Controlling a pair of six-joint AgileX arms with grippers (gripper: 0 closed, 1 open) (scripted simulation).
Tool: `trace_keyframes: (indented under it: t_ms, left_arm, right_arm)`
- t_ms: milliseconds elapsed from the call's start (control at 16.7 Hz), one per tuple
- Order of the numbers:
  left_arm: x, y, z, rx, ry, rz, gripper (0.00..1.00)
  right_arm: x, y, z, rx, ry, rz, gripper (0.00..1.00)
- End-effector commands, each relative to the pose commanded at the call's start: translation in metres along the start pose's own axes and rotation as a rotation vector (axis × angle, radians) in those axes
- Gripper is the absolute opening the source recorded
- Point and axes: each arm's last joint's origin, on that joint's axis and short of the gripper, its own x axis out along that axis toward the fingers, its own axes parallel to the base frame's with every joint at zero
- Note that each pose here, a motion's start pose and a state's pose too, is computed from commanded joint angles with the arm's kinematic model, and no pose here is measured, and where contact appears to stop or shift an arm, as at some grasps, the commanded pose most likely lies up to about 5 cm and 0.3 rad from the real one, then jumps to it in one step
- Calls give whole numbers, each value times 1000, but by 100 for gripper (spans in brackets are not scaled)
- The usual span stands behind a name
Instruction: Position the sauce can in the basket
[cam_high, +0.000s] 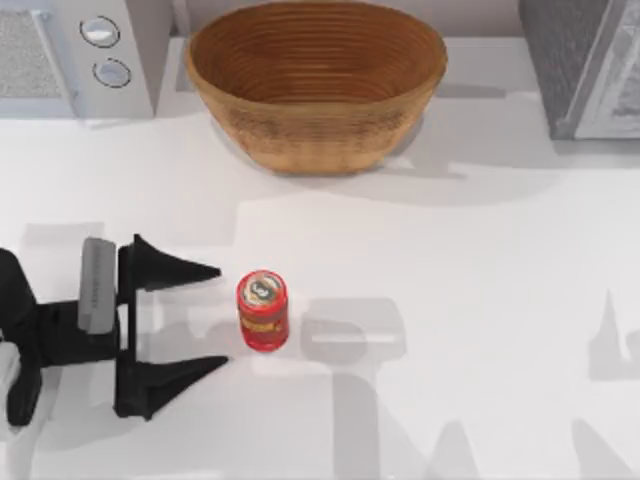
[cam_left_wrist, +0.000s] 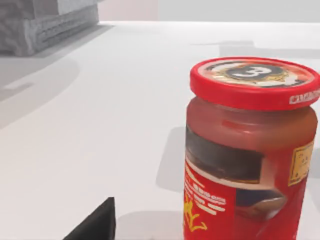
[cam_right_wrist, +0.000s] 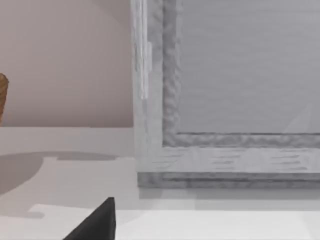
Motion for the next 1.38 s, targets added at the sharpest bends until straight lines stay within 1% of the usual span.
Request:
trace_keyframes:
  t_ms: [240, 480, 720, 960, 1380]
  left_arm:
    - [3, 1, 1, 0, 0, 2, 100]
    - [34, 5, 3, 0, 0, 0, 100]
    - [67, 0, 0, 0, 0, 0, 100]
    - [70, 0, 0, 0, 0, 0, 100]
    - [70, 0, 0, 0, 0, 0, 47]
  right_arm:
    - [0, 0, 0, 0, 0, 0, 100]
    - [0, 0, 0, 0, 0, 0, 100]
    - [0, 0, 0, 0, 0, 0, 100]
    - [0, 0, 0, 0, 0, 0, 100]
    - [0, 0, 0, 0, 0, 0, 100]
